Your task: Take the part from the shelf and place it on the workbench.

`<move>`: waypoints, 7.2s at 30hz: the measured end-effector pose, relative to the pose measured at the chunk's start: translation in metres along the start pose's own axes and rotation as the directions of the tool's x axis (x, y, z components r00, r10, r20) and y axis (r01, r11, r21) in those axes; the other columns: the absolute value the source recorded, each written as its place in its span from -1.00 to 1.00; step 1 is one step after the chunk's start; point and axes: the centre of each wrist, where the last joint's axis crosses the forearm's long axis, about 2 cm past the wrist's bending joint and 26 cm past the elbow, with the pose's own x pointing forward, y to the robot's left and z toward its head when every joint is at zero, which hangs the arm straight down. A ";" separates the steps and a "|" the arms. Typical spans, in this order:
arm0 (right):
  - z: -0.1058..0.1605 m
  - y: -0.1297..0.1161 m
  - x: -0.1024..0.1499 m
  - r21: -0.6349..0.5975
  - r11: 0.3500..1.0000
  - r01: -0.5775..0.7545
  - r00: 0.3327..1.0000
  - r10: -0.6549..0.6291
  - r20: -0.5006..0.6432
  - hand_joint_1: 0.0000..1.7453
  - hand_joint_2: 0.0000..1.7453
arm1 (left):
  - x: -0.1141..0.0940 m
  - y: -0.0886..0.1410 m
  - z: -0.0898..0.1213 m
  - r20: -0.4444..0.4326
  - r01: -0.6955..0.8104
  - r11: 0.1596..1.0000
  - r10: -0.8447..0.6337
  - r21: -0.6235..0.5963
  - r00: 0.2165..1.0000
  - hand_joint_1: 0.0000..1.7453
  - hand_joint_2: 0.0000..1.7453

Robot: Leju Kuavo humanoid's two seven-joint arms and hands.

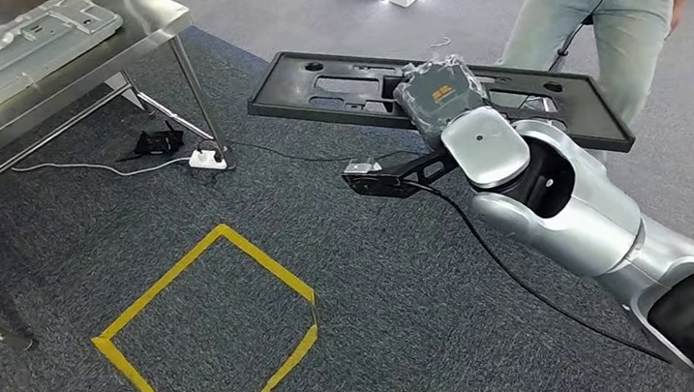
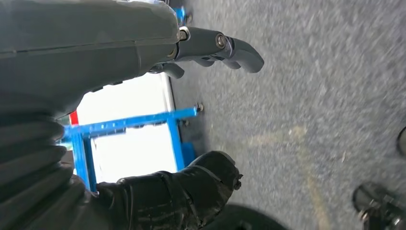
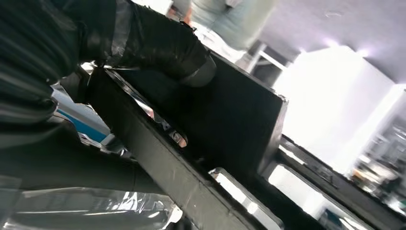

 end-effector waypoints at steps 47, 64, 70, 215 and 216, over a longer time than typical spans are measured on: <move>0.000 0.003 0.019 -0.031 0.993 0.115 0.987 -0.111 0.116 1.00 1.00 | 0.000 0.001 0.000 -0.012 -0.001 1.000 0.002 0.011 1.000 -1.00 1.00; -0.001 0.004 0.021 -0.043 0.994 0.103 0.989 -0.098 0.114 1.00 1.00 | 0.004 0.001 0.000 0.003 -0.004 1.000 0.004 0.012 1.000 -1.00 1.00; -0.001 0.004 0.021 -0.047 0.994 0.099 0.990 -0.093 0.109 1.00 1.00 | 0.004 0.001 0.000 0.005 -0.004 1.000 0.004 0.013 1.000 -1.00 1.00; -0.013 -0.018 0.077 -0.059 0.997 0.040 0.979 -0.027 0.202 1.00 1.00 | 0.000 0.008 -0.002 -0.034 -0.003 0.999 0.005 0.042 0.999 -1.00 1.00; -0.013 -0.019 0.077 -0.061 0.997 0.039 0.979 -0.026 0.200 1.00 1.00 | 0.000 0.008 -0.002 -0.033 -0.004 0.999 0.005 0.043 0.999 -1.00 1.00</move>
